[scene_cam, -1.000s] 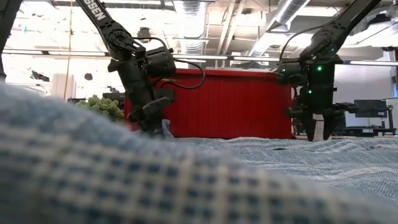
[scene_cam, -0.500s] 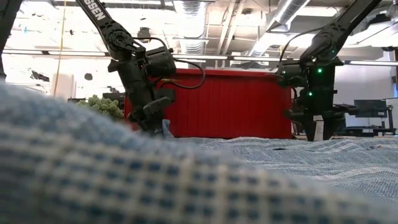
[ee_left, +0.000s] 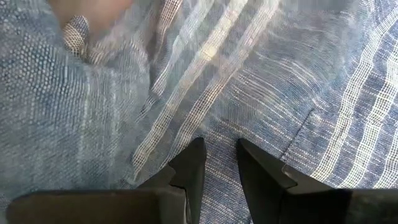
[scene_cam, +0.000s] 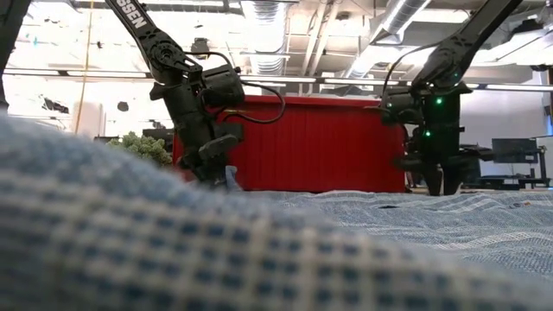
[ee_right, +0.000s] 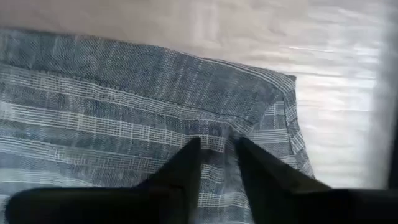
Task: Fold Laundry from Bin
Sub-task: Fold the blue polo shirt
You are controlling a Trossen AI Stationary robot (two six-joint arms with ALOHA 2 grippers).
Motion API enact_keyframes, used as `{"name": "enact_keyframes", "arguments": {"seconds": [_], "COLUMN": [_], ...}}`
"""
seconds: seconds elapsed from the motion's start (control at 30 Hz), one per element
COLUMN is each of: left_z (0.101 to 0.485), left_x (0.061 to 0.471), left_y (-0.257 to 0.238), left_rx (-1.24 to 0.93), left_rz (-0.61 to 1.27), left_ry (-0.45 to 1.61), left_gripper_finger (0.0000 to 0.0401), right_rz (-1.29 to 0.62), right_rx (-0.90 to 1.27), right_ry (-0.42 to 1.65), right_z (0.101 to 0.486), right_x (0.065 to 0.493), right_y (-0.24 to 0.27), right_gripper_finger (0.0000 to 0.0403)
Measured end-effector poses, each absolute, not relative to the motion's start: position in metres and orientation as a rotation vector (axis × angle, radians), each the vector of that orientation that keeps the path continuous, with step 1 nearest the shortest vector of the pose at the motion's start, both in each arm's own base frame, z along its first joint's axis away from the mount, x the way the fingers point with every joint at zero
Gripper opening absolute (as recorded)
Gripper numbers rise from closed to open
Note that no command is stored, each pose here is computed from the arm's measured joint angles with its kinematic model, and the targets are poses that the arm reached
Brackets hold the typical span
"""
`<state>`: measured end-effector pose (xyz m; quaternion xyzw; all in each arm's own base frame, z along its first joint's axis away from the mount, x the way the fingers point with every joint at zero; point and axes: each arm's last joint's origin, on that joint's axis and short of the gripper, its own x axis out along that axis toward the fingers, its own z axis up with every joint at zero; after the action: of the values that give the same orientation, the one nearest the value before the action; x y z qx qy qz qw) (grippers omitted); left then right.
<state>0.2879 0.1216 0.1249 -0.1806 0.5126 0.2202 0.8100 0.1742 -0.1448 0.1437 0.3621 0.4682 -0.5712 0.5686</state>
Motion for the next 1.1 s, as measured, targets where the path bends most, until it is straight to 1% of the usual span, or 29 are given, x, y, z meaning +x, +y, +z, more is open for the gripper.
{"name": "enact_keyframes", "arguments": {"seconds": [0.17,0.2,0.4,0.53,0.73,0.9,1.1], "left_z": [0.125,0.125,0.125,0.125,0.125,0.125,0.125], "left_x": [0.288,0.288,0.289,0.289,0.289,0.288,0.288], "left_y": [0.122,0.122,0.122,0.122,0.122,0.122,0.122], "left_rx": [-0.385,-0.386,-0.376,-0.376,-0.376,-0.376,-0.376], "left_rz": [0.47,0.47,0.465,0.465,0.465,0.465,0.467], "left_ry": [1.095,1.095,1.09,1.09,1.09,1.091,1.092], "left_gripper_finger": [0.0089,0.0089,0.0089,0.0089,0.0089,0.0089,0.0089], "right_rz": [-1.333,-1.333,-1.349,-1.386,-1.44,-1.464,-1.481], "right_rx": [0.836,0.835,0.799,0.744,0.679,0.679,0.686], "right_ry": [1.11,1.115,1.148,1.169,1.129,1.128,1.197], "right_z": [0.147,0.148,0.161,0.172,0.186,0.187,0.186], "right_x": [0.176,0.176,0.179,0.18,0.185,0.182,0.176], "right_y": [-0.146,-0.146,-0.149,-0.152,-0.158,-0.161,-0.159], "right_gripper_finger": [0.0025,0.0017,0.003,0.0016,0.0021,0.0035,0.004]}}
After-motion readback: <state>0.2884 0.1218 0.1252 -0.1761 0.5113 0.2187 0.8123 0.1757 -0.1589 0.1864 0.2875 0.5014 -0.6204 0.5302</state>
